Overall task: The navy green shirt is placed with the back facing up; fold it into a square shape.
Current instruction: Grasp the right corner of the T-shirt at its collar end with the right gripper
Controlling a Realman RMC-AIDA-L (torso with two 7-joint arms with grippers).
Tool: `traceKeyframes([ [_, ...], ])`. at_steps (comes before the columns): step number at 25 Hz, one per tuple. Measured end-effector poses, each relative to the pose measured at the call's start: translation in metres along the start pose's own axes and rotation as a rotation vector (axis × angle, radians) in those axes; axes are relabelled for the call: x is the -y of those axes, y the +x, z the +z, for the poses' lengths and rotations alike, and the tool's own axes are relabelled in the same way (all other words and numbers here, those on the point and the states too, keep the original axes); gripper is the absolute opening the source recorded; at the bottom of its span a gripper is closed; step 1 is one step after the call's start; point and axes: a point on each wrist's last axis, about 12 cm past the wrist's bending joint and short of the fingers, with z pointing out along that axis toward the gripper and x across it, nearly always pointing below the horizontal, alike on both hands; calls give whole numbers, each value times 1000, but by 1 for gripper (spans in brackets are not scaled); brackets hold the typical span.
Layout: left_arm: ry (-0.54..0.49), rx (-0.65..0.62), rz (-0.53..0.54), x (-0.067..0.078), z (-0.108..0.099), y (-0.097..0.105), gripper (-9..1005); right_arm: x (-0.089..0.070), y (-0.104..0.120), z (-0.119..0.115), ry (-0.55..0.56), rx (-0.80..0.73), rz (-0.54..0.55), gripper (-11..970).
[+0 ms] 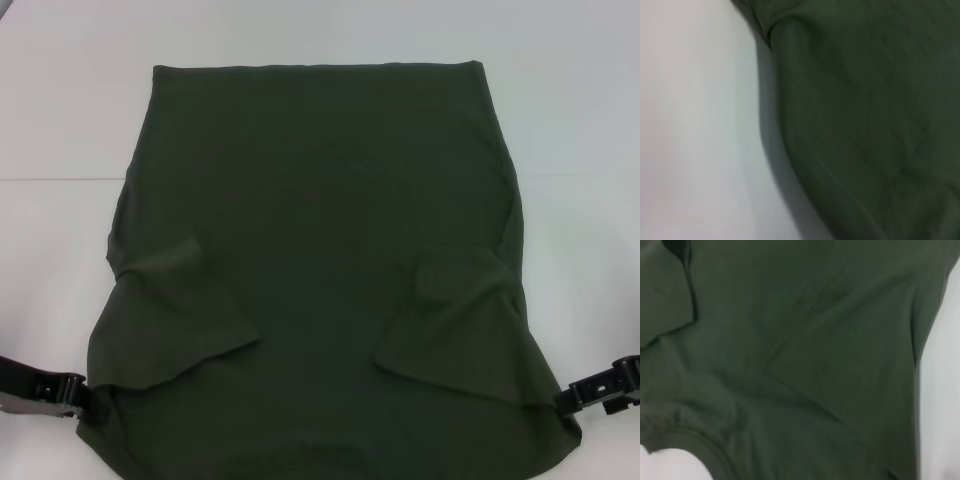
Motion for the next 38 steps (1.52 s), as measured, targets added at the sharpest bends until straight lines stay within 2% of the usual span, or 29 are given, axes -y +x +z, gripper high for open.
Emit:
traceKeyframes([
  [6,2,-1,0,1,1,0,37,1,-2,17,37,-26,-15,896],
  [18,2,-1,1,1,1,0,38,-1,-4,29,43,-20,-26,893],
  [38,-3,4,-5,0,1,0,38,-6,-7,36,58,-31,-57,889],
])
